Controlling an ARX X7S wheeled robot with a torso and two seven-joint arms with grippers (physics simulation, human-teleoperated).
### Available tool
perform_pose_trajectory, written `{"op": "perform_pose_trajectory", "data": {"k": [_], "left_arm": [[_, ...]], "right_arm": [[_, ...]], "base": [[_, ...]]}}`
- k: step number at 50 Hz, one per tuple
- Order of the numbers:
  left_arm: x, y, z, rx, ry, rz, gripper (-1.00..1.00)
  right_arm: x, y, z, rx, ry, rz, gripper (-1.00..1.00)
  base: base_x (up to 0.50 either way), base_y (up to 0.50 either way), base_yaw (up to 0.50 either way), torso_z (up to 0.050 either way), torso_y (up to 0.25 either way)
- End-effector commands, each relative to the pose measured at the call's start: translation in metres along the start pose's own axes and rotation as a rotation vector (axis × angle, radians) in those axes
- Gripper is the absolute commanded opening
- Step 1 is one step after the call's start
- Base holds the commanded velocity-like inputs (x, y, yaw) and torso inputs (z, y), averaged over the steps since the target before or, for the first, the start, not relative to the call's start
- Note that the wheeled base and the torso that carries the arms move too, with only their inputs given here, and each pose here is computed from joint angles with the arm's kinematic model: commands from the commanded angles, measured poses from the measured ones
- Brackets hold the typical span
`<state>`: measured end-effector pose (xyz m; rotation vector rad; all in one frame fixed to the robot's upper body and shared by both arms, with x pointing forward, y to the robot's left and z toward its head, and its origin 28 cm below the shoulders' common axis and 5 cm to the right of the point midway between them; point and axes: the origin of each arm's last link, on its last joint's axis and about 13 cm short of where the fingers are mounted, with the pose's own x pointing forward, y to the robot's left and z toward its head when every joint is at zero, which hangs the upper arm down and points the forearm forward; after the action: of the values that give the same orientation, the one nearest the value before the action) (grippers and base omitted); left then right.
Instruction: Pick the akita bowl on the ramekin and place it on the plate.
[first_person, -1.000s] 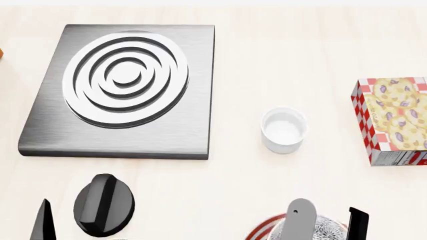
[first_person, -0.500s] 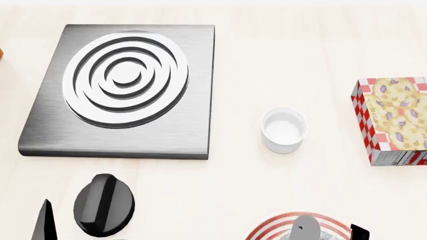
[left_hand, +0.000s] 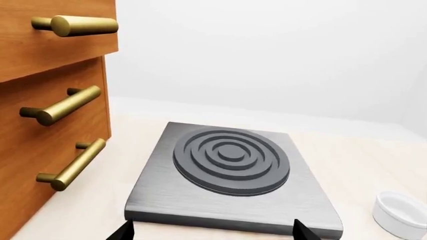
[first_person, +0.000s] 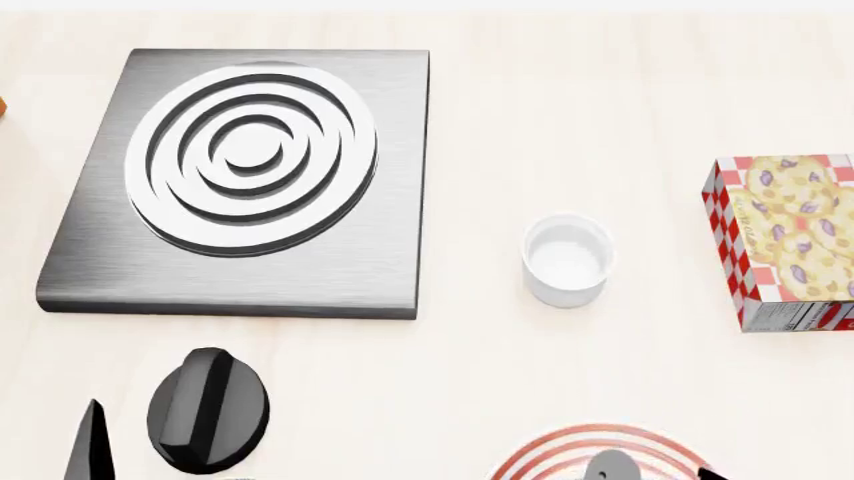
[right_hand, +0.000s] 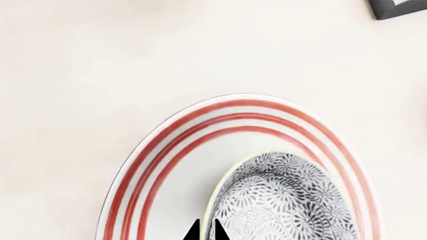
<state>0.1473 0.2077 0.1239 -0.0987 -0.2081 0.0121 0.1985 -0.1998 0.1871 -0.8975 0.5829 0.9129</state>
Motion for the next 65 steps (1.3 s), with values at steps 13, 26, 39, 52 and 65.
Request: {"op": "perform_pose_trajectory", "data": {"k": [13, 26, 39, 52, 65], "left_arm": [[0.0, 0.0, 0.0, 0.003, -0.001, -0.002, 1.0], [0.0, 0.0, 0.0, 0.004, -0.003, -0.002, 1.0], [0.0, 0.0, 0.0, 0.004, -0.004, -0.001, 1.0], [0.001, -0.001, -0.001, 0.004, 0.0, -0.002, 1.0], [0.001, -0.001, -0.001, 0.002, 0.005, -0.004, 1.0]], "right_arm": [[0.005, 0.003, -0.005, 0.006, -0.016, -0.012, -1.0], [0.009, 0.005, -0.007, 0.009, -0.022, -0.005, -1.0], [0.009, 0.003, -0.006, 0.024, -0.016, -0.027, 1.0], [0.007, 0.004, -0.004, 0.016, -0.026, -0.033, 1.0], [-0.005, 0.006, 0.008, -0.005, -0.09, -0.06, 1.0]], "base": [[0.0, 0.0, 0.0, 0.0, 0.001], [0.0, 0.0, 0.0, 0.0, 0.0], [0.0, 0.0, 0.0, 0.0, 0.0], [0.0, 0.0, 0.0, 0.0, 0.0], [0.0, 0.0, 0.0, 0.0, 0.0]]}}
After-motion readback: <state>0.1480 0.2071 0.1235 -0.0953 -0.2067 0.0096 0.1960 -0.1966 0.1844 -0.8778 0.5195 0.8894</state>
